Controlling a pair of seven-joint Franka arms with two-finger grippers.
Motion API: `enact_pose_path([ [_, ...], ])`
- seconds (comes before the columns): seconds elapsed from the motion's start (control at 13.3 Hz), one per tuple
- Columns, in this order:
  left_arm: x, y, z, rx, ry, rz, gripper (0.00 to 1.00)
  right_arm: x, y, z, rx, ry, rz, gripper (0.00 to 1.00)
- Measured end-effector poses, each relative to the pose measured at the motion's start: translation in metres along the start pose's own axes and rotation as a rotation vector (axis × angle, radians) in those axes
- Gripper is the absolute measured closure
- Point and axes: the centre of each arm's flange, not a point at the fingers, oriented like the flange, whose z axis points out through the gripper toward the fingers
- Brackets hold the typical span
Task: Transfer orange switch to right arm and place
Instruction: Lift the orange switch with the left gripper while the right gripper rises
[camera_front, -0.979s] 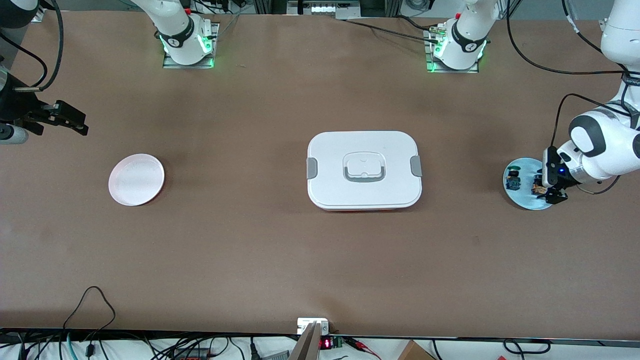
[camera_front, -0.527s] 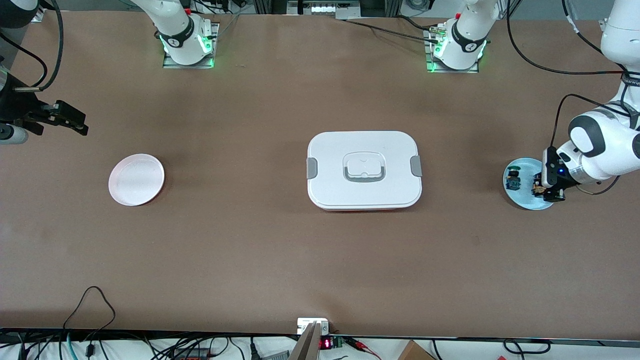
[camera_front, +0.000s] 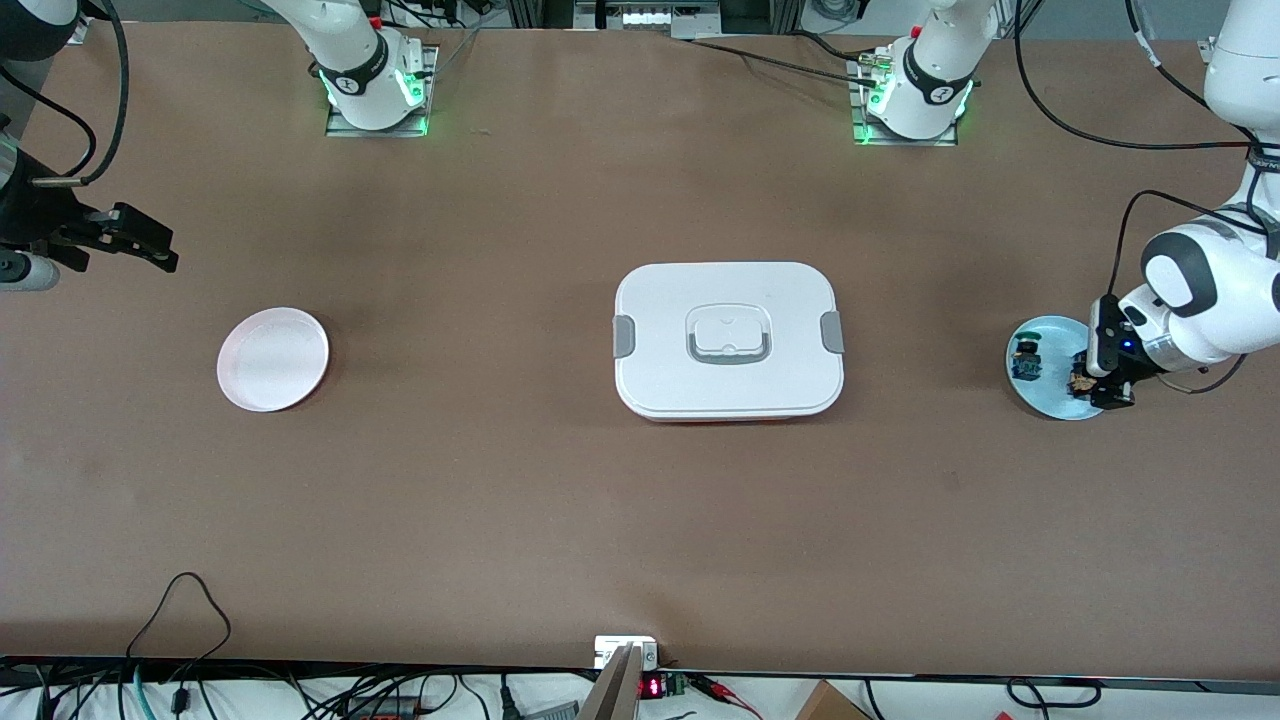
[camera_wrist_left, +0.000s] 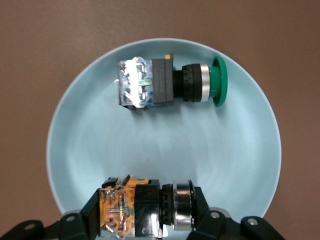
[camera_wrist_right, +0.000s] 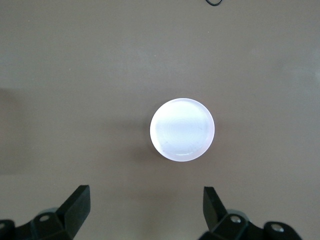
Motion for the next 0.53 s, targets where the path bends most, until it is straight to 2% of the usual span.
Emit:
enact_pose_path([
  [0.53,0.006,-0.042,-0.118,-0.07,0.071,0.048,0.28,0.0,0.008,0.0,0.0,-0.001,0.015,0.0],
])
